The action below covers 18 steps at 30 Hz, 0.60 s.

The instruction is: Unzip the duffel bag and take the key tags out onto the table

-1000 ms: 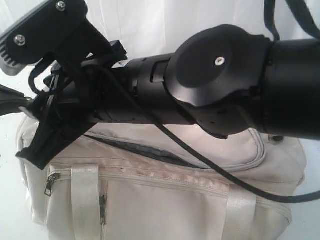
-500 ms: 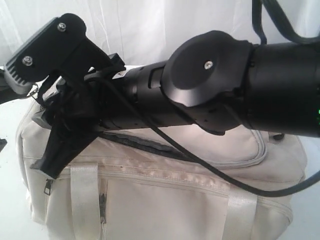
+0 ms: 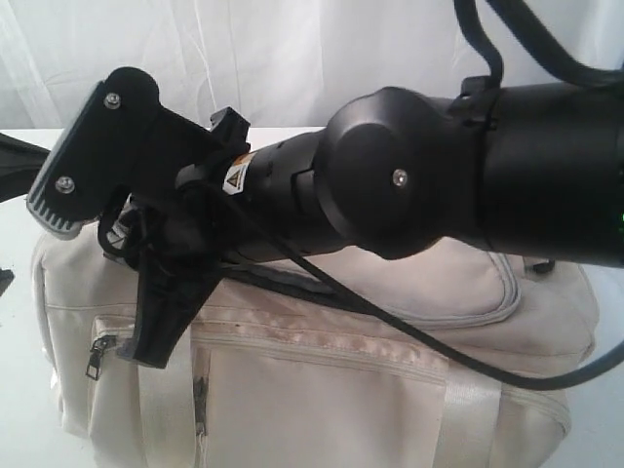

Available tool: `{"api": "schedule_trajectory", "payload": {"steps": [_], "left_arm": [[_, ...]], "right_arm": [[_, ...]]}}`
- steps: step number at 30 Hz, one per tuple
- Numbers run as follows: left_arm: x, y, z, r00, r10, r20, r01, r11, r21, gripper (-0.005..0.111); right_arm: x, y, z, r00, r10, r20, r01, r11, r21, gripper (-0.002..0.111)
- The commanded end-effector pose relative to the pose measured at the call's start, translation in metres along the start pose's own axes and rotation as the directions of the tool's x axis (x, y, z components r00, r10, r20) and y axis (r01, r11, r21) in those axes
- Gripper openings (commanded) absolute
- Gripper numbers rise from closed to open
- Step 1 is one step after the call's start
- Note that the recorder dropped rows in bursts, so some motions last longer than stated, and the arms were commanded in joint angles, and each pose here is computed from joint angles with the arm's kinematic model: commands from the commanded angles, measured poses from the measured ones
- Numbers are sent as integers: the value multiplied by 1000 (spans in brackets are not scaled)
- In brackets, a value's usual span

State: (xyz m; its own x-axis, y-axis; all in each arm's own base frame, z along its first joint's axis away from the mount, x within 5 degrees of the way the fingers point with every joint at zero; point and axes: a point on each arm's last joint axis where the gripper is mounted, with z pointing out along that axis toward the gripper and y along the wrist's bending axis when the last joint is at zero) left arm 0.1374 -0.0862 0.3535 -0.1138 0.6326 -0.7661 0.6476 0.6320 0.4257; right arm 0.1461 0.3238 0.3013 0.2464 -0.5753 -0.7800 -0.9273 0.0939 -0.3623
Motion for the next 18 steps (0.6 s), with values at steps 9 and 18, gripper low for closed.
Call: {"api": "schedule_trajectory", "payload": {"steps": [9, 18], "left_arm": [[-5, 3, -5, 999, -8, 44, 9, 1000, -23, 0], [-5, 2, -5, 999, -16, 46, 16, 1000, -18, 0]], "right_arm": [[5, -16, -9, 999, -10, -40, 13, 998, 67, 26], [5, -19, -10, 999, -3, -33, 6, 997, 83, 15]]}}
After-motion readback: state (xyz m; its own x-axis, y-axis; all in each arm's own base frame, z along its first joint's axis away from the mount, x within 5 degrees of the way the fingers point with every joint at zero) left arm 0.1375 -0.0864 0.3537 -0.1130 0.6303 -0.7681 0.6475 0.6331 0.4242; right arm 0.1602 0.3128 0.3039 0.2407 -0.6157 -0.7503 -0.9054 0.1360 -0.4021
